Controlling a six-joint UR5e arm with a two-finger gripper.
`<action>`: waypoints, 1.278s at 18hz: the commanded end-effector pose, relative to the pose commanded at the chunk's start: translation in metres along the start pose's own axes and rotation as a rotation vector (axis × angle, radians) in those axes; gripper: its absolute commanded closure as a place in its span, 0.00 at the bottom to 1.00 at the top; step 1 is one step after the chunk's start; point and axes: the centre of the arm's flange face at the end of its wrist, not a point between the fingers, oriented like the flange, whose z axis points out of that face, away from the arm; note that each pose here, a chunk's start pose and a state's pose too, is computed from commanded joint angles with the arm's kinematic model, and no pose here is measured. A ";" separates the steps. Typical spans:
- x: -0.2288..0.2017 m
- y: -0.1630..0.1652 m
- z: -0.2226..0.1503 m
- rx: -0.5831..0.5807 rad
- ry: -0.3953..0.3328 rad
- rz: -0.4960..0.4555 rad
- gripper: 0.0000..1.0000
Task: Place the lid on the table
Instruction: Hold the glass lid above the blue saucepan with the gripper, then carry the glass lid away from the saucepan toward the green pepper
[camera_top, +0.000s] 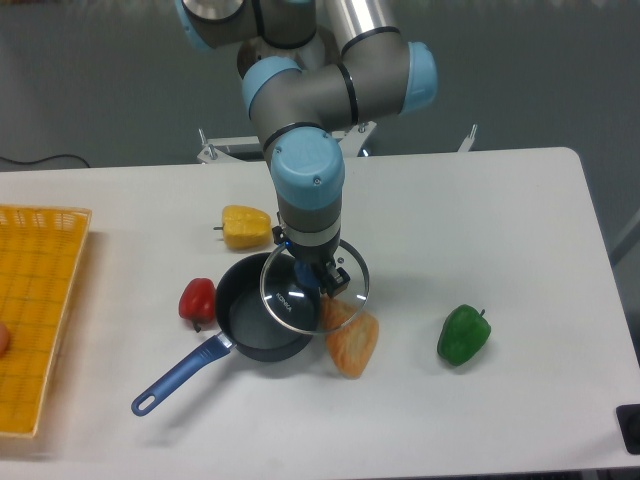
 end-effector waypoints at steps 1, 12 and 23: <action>0.000 0.000 0.000 0.000 -0.001 0.000 0.44; 0.001 0.014 0.012 -0.005 0.016 -0.003 0.44; 0.001 0.027 0.023 -0.011 0.037 0.028 0.44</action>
